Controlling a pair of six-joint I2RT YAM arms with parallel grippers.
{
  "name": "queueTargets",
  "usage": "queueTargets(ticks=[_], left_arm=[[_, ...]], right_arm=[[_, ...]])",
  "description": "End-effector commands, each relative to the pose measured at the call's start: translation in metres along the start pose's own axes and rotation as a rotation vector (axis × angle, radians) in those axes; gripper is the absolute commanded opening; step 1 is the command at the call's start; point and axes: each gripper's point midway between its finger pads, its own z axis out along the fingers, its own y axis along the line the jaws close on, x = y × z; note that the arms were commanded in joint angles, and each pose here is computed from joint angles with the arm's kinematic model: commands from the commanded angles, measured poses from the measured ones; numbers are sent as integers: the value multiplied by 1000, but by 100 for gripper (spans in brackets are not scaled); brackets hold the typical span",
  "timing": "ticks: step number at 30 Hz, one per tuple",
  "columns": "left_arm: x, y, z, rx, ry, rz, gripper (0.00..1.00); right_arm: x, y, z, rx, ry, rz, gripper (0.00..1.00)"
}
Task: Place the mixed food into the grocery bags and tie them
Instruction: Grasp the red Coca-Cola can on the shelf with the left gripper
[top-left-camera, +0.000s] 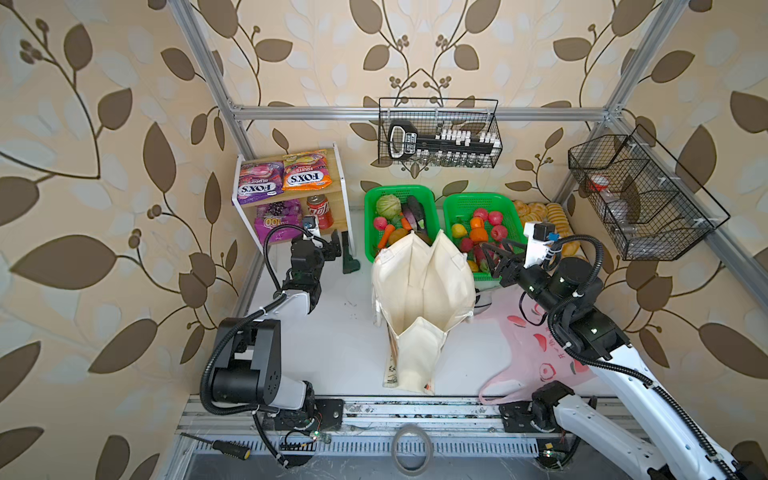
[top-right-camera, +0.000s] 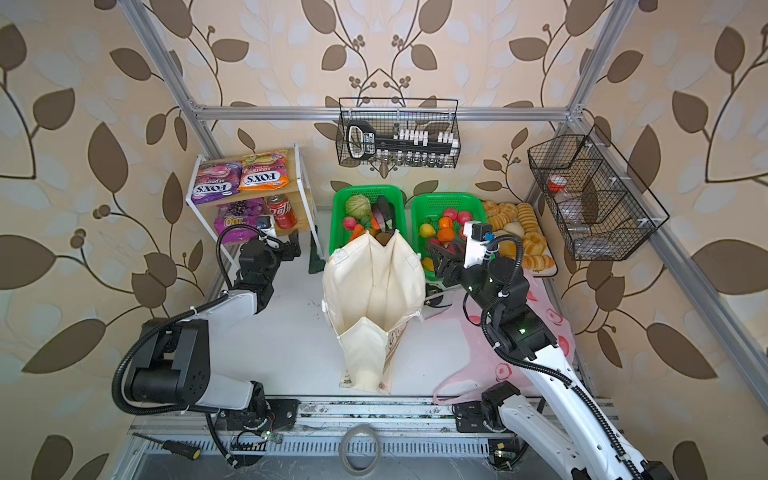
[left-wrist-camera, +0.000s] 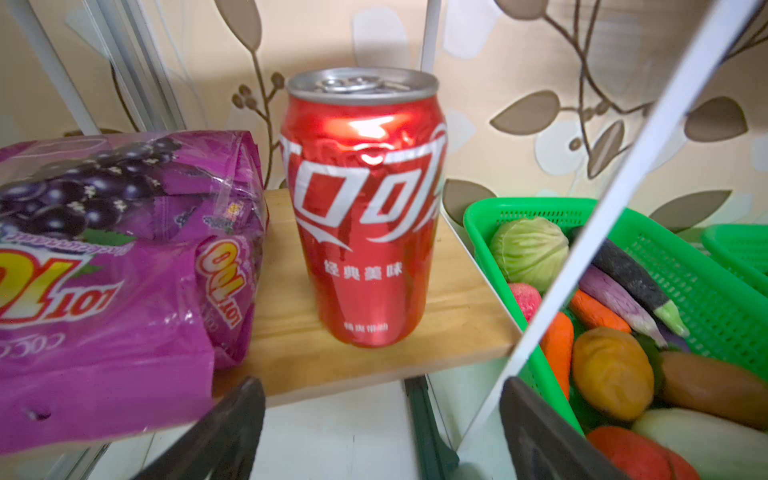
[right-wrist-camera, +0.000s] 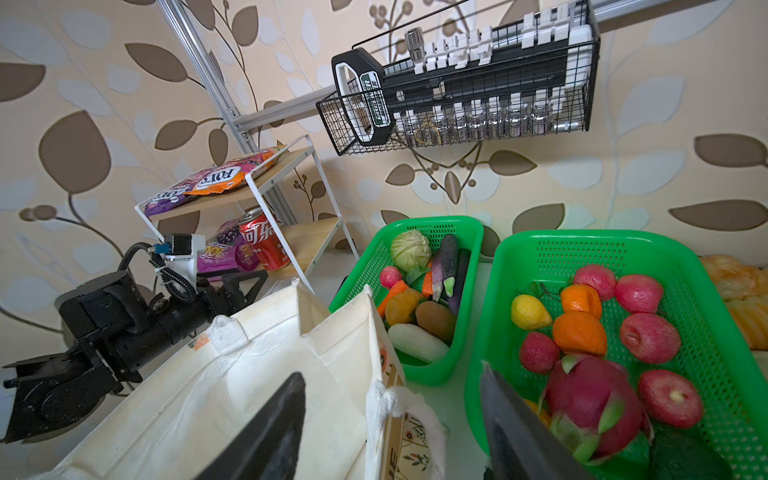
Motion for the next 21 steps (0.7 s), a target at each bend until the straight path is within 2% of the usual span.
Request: queueTargets(ticks=[1, 16, 21], left_arm=[[-39, 9, 10, -42, -153, -5, 91], [-33, 10, 48, -37, -172, -32, 97], [-33, 8, 57, -32, -194, -24, 97]], right_arm=[[0, -5, -1, 25, -16, -31, 67], [2, -2, 2, -1, -11, -36, 68], [3, 1, 1, -12, -6, -38, 72]])
